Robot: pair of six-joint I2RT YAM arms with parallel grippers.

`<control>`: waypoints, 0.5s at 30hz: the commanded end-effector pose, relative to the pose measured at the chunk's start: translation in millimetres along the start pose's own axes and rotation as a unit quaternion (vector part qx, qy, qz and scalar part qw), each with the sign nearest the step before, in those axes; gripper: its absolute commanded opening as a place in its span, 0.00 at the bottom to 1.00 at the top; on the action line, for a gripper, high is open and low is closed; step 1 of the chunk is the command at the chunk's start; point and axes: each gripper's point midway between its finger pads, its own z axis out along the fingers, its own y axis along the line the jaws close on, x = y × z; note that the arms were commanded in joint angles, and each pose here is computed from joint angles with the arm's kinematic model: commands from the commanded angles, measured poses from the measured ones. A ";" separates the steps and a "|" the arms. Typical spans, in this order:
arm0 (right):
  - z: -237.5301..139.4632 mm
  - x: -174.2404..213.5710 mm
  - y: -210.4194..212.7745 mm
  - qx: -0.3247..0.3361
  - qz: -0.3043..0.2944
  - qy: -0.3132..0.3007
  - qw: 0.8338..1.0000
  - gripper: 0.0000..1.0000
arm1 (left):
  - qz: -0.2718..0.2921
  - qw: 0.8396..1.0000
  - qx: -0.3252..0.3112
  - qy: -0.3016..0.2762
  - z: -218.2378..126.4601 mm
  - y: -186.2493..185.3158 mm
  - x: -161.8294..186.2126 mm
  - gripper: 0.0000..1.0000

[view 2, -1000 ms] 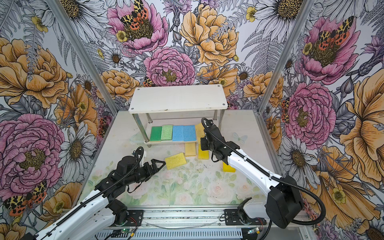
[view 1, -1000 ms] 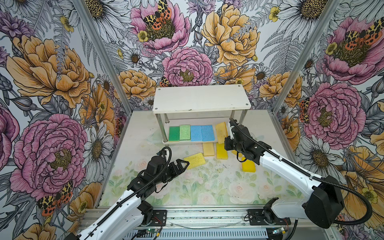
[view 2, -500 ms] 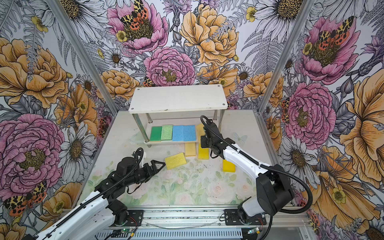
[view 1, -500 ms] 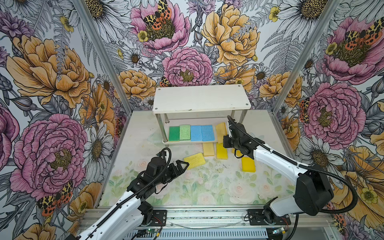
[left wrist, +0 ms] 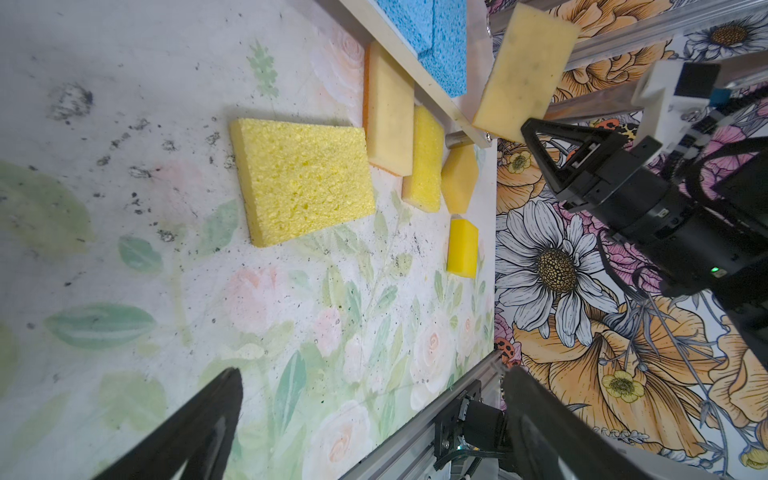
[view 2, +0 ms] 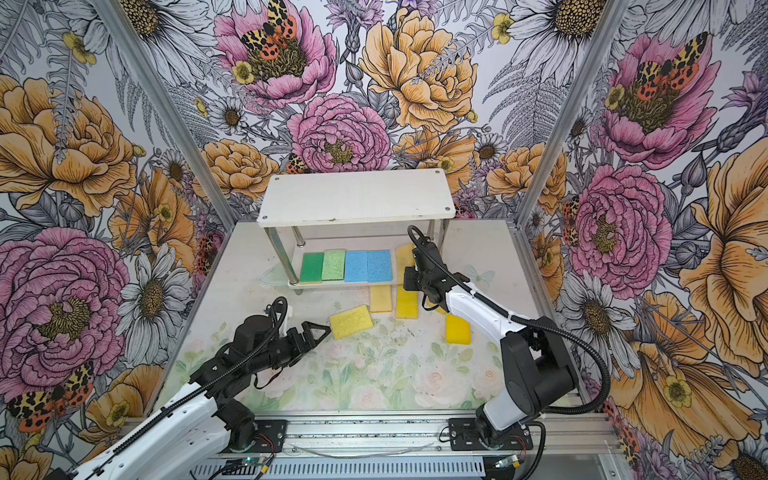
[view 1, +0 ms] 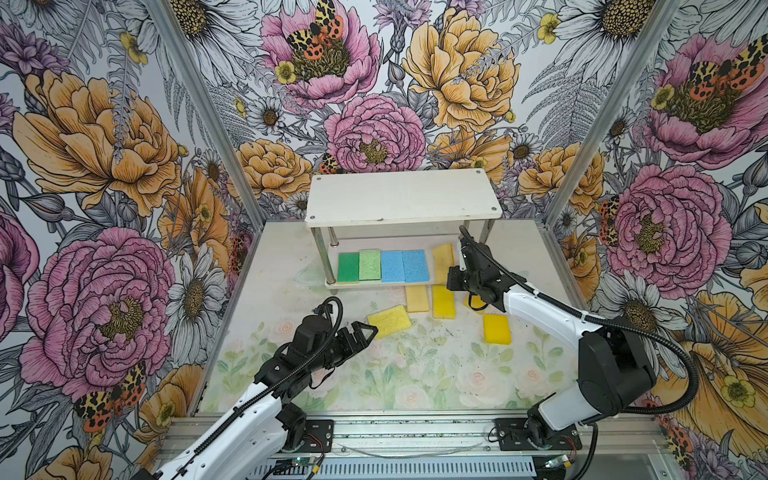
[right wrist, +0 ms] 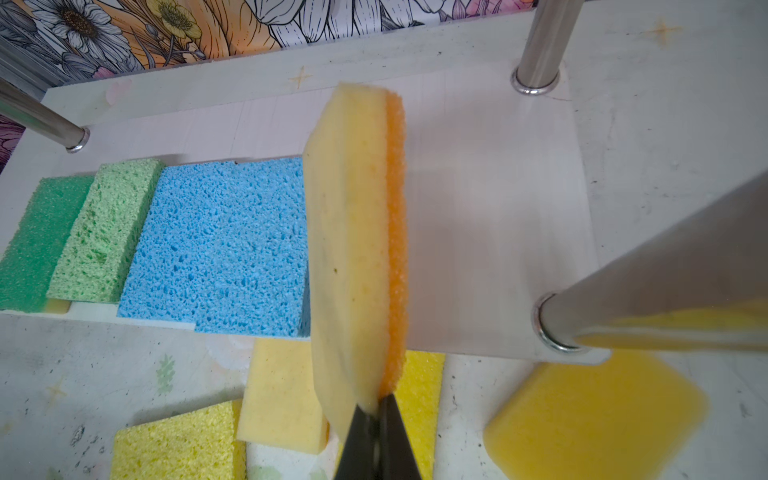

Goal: Place and organize the cleaning sponges onto the shelf
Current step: 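Carry the beige sponge onto the lower shelf tier while the left arm withdraws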

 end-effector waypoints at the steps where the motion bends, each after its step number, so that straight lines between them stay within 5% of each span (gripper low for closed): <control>1: 4.8 -17.4 7.8 -0.024 0.018 -0.019 0.999 0.04 | -0.011 1.000 -0.002 0.007 -0.5 6.2 4.3 0.99; 15: 22.5 -14.0 7.3 -0.038 0.029 0.002 0.999 0.05 | -0.020 1.000 -0.007 0.006 -2.6 13.2 3.0 0.99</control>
